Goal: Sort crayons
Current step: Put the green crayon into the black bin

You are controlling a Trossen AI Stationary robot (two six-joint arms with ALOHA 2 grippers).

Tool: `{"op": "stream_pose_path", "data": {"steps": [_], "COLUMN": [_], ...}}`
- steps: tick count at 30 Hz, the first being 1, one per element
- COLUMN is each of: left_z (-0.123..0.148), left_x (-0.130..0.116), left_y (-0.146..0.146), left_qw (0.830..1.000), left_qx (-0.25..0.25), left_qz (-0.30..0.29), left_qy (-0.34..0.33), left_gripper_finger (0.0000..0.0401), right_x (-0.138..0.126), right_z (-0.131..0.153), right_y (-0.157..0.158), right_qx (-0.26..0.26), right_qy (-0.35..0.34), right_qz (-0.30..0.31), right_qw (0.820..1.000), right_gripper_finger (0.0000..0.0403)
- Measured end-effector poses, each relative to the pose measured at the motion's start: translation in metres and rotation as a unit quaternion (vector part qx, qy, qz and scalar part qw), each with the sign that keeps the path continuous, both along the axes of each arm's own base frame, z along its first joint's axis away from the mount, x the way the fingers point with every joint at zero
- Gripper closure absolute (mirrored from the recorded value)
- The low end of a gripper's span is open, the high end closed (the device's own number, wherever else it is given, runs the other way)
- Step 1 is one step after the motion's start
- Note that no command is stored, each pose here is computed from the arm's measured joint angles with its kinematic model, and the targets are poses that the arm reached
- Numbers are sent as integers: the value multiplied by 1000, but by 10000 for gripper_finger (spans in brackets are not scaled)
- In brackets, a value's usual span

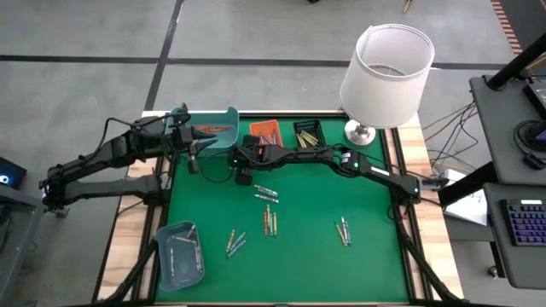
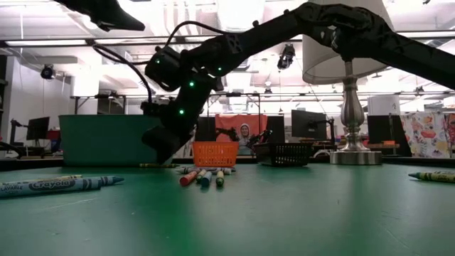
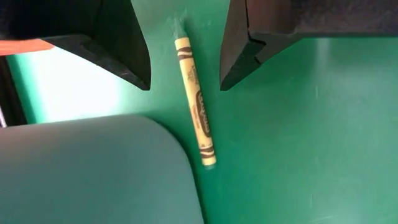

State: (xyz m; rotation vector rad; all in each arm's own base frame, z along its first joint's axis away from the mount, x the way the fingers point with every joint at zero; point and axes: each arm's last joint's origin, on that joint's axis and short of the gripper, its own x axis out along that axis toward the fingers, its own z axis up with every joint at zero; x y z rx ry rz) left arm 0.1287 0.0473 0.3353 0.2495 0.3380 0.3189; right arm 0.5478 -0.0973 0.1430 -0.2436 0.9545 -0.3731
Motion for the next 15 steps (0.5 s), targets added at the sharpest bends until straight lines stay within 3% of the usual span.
{"op": "stream_pose_path", "data": {"steps": [15], "left_z": [0], "left_x": [0], "left_y": [0], "left_qw": [1000], "left_qx": [0], "left_qz": [0], "left_qy": [-1], "left_gripper_finger": [358], "right_x": [-1], "right_z": [-13], "right_y": [-7], "right_qx": [49], "right_qy": [-26], "right_qz": [-1], "right_qw": [998], "right_gripper_finger": [222]}}
